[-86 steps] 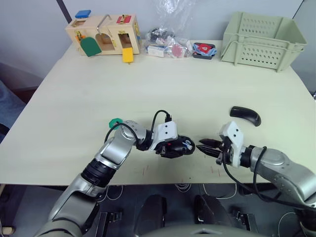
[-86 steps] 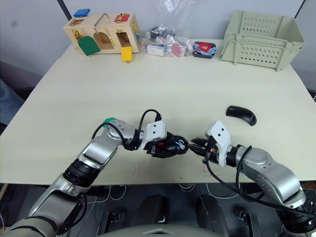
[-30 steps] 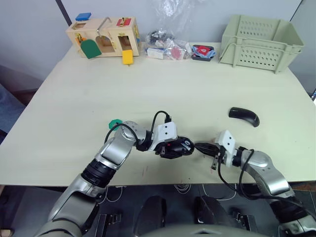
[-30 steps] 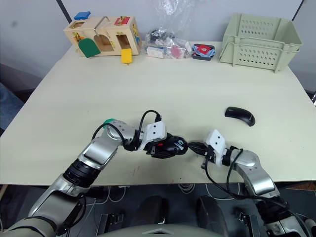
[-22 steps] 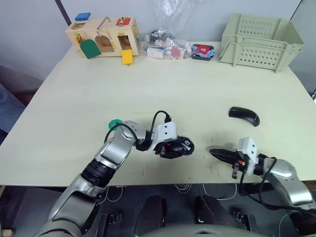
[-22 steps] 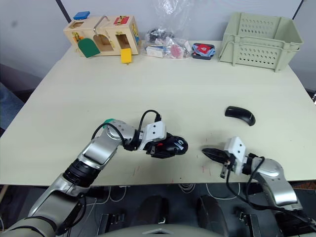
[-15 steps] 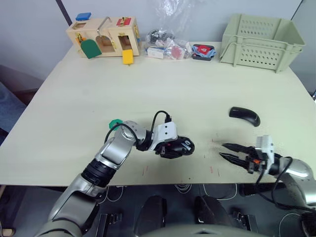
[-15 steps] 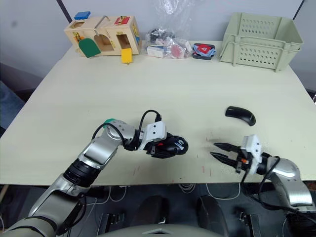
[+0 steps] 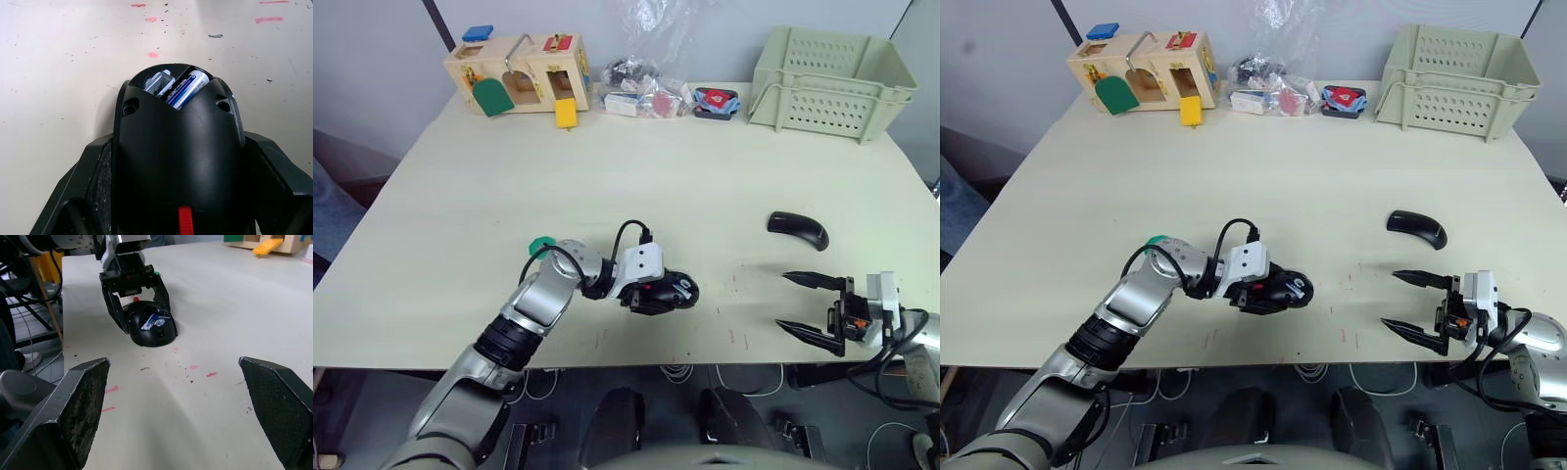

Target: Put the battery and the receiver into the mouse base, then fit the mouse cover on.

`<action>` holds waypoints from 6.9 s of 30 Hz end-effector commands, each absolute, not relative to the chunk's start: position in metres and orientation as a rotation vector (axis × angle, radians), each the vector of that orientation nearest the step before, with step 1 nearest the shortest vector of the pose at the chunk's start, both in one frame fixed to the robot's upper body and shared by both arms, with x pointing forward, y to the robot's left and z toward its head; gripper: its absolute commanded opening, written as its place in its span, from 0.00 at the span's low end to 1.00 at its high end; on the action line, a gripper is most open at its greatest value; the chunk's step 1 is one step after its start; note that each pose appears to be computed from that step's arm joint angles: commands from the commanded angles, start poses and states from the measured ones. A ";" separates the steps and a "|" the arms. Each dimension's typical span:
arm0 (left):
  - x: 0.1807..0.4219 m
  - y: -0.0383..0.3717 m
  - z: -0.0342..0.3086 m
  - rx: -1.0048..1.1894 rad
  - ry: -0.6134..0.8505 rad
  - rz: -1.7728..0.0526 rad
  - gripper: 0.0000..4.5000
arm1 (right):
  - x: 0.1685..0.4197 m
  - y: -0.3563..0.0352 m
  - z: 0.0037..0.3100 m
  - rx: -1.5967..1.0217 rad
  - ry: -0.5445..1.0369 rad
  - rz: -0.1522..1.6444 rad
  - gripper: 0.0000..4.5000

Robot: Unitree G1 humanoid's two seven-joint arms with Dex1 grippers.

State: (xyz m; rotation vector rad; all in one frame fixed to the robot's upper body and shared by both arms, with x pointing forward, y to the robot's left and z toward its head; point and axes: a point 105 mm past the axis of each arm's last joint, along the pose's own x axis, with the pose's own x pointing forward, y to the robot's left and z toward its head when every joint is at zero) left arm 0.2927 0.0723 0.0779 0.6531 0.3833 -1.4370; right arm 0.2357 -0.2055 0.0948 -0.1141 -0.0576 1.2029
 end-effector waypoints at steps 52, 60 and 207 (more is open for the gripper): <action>0.327 0.302 0.130 0.312 0.208 -0.867 0.50 | 0.237 -0.195 0.105 -0.109 -0.177 1.222 1.00; 0.328 0.304 0.125 0.321 0.226 -0.873 0.38 | 0.237 -0.195 0.105 -0.115 -0.182 1.218 1.00; 0.297 0.079 0.193 0.744 -0.116 -1.632 0.01 | 0.269 -0.050 0.185 0.718 0.655 1.079 1.00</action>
